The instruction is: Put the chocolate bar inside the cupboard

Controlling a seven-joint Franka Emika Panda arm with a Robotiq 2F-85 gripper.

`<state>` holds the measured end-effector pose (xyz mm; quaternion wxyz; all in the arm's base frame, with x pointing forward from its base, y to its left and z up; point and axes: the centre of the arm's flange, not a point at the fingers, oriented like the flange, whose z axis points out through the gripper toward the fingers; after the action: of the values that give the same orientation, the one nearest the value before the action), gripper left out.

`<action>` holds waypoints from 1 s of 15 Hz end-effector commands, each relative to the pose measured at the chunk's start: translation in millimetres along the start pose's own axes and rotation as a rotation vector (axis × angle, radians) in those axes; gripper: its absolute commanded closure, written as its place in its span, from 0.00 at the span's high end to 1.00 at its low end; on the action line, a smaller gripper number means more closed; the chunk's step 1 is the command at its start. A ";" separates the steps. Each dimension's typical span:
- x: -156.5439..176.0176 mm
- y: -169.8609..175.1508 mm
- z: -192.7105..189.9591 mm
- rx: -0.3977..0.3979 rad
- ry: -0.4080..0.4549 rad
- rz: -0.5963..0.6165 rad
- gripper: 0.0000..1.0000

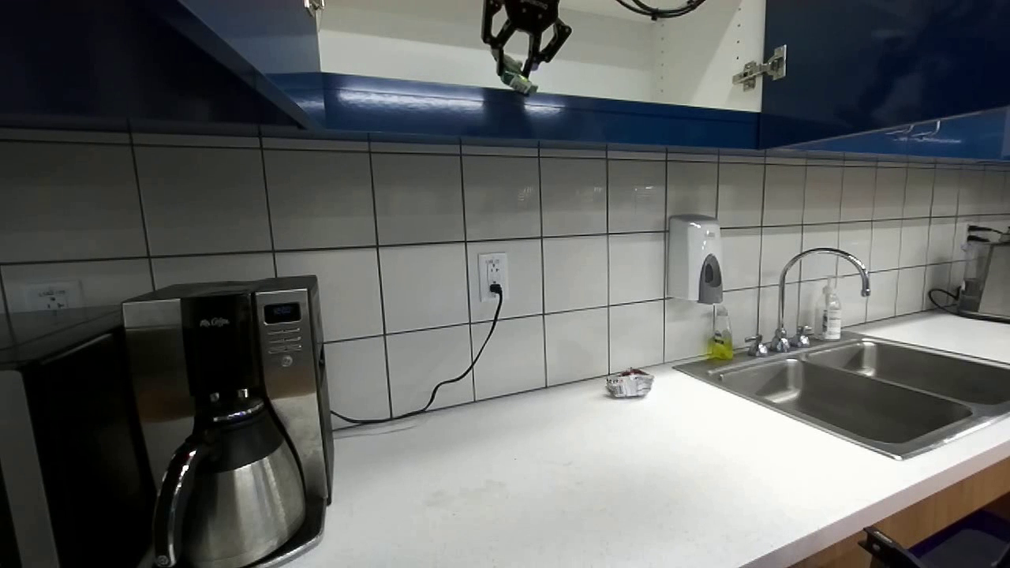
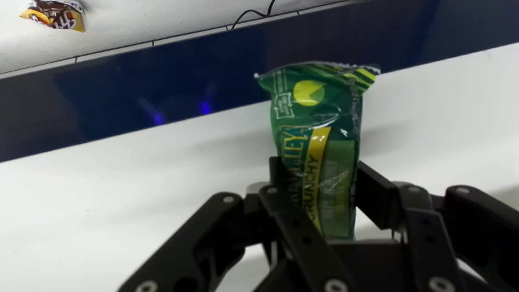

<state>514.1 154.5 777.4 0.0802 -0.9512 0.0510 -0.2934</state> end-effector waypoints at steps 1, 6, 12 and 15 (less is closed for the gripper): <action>26.2 -8.2 5.3 -0.015 0.008 0.035 0.18; 41.0 -7.2 20.6 -0.029 0.008 0.054 0.18; 51.8 -5.1 33.9 -0.051 0.017 0.067 0.73; 52.3 -3.6 40.8 -0.056 0.008 0.074 0.97</action>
<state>572.3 152.5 765.2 0.0695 -0.9489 0.0805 -0.2970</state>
